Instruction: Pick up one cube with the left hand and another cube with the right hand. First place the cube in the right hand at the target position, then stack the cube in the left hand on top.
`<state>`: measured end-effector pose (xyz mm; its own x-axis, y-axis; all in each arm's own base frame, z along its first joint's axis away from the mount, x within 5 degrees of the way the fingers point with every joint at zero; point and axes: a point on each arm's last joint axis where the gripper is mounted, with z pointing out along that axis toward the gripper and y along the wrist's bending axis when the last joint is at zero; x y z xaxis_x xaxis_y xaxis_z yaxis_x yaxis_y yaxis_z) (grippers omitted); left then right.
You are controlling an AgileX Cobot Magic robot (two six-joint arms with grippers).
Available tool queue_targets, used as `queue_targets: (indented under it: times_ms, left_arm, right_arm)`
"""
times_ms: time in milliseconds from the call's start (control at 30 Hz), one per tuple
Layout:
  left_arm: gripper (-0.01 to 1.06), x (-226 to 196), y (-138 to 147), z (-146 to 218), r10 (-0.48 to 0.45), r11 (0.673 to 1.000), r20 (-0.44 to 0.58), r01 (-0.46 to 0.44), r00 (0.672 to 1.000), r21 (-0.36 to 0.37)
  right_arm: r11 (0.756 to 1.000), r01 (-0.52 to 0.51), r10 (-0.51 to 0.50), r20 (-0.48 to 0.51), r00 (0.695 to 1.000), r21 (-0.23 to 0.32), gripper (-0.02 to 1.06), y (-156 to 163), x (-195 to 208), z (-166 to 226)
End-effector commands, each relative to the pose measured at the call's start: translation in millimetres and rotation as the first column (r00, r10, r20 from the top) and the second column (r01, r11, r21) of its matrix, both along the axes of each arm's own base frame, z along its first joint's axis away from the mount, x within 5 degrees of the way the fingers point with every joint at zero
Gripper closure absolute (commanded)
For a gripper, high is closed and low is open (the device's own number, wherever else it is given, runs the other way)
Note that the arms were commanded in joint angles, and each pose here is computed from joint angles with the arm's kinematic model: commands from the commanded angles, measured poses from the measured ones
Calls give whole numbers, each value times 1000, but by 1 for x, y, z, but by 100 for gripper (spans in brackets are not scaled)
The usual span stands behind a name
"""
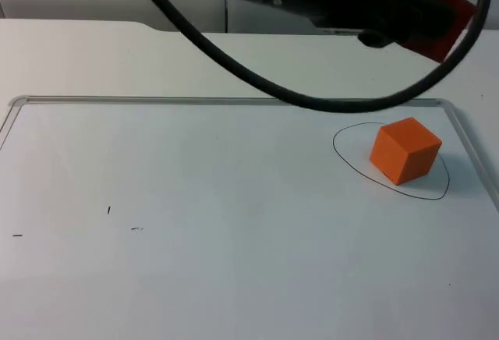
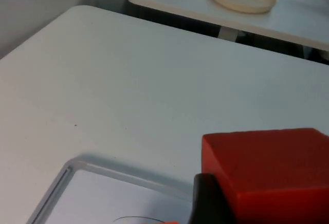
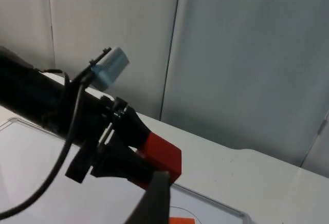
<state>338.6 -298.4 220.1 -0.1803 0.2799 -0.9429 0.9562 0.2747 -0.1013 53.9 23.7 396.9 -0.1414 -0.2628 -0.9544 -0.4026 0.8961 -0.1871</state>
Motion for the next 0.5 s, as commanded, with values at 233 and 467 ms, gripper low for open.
queue_targets:
  times_ms: [233,467]
  left_arm:
    - [99,26,-34,-33,-70,996,-12,69,997,-51]
    - [99,45,-48,-68,-63,997,-45,61,997,-45]
  right_arm:
    - [1000,2,-2,6,1000,6,21,0,-1,-1]
    - [1000,4,-4,7,1000,3,22,0,0,-1]
